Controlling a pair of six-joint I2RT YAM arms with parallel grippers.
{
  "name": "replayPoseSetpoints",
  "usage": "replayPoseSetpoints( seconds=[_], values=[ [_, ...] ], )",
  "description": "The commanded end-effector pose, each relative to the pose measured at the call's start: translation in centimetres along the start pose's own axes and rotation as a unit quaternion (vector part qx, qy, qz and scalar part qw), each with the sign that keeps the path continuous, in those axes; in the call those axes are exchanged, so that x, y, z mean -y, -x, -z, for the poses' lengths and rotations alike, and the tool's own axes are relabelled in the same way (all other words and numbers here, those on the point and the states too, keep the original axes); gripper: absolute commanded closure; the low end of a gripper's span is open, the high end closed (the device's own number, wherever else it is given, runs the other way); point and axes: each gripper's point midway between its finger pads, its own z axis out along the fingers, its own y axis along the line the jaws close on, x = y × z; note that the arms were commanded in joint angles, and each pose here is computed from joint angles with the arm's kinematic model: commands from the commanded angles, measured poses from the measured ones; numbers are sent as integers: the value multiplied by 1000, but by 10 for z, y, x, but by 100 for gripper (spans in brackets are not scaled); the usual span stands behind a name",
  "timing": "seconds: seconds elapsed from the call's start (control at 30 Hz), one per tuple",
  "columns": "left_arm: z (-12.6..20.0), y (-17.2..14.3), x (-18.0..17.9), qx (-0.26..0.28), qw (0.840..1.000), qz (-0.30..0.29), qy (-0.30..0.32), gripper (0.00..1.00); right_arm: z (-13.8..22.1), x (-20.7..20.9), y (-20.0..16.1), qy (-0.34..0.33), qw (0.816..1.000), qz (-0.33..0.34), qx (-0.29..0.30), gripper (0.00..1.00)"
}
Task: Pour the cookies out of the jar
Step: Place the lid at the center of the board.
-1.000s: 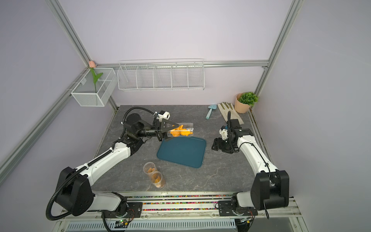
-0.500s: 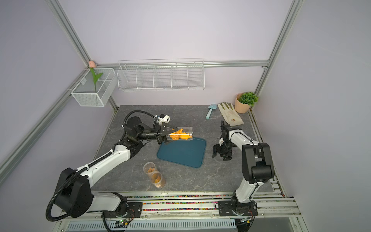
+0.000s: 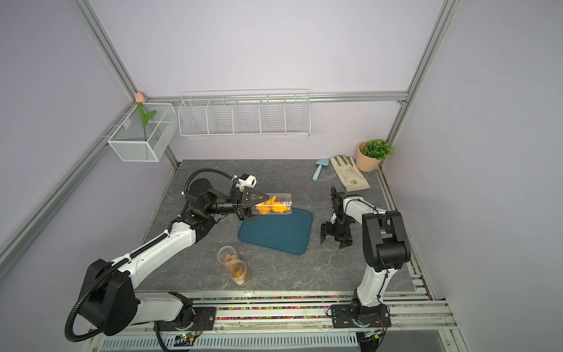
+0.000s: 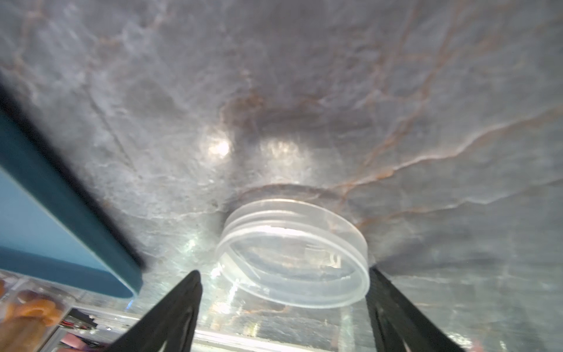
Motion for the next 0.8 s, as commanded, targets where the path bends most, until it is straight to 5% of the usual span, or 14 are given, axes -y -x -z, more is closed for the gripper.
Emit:
replayPoseSetpoints(
  seconds=[0.0,0.77],
  values=[
    [1,-8,10,-5,1000,-17,-12,36,-3,2,-1,-9,1000,0,-10,10],
    [20,0,-60,-34,999,0,-21,37,84,-21,-1,28,997,34,60,8]
  ],
)
